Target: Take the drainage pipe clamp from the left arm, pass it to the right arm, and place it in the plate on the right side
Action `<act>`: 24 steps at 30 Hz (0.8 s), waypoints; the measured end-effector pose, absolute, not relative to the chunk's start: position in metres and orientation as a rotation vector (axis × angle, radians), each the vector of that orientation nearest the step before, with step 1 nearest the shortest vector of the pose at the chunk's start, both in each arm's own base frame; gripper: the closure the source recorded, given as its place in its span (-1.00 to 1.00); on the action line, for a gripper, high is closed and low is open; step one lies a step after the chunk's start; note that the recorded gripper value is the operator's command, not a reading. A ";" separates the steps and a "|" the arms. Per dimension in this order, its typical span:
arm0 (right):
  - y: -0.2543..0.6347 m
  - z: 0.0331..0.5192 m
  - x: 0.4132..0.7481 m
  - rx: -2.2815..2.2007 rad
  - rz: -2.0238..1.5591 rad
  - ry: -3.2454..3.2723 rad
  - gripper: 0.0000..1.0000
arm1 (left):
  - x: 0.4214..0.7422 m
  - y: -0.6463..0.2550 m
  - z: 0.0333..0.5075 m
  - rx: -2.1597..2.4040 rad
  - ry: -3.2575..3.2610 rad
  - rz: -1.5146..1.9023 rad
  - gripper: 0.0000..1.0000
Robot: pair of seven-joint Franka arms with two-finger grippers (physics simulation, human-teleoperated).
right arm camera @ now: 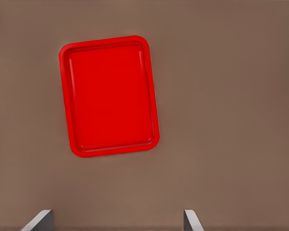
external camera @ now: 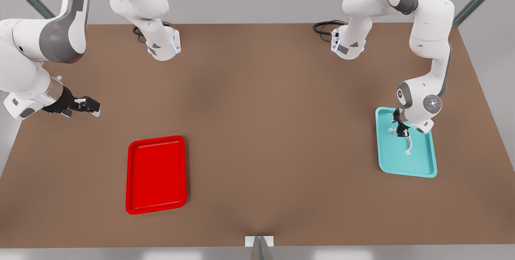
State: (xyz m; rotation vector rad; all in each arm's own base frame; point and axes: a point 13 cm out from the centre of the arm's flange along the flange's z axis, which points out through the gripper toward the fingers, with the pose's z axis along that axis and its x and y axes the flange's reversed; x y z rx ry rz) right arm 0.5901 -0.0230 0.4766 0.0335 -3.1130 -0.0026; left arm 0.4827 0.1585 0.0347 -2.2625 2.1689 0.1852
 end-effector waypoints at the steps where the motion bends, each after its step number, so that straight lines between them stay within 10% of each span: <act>1: -0.023 0.477 0.590 0.034 -0.003 -3.113 -1.00 | 0.483 0.158 0.034 -2.267 2.163 0.185 0.03; 8: -0.023 0.477 0.590 0.041 -0.004 -3.113 -1.00 | 0.483 0.159 0.034 -2.293 2.131 0.184 0.57; 18: -0.023 0.476 0.591 0.049 -0.004 -3.112 -1.00 | 0.493 0.159 0.053 -2.233 2.169 0.148 0.57; 24: -0.023 0.476 0.591 0.052 -0.004 -3.113 -1.00 | 0.580 0.127 0.140 -1.930 2.319 0.024 0.57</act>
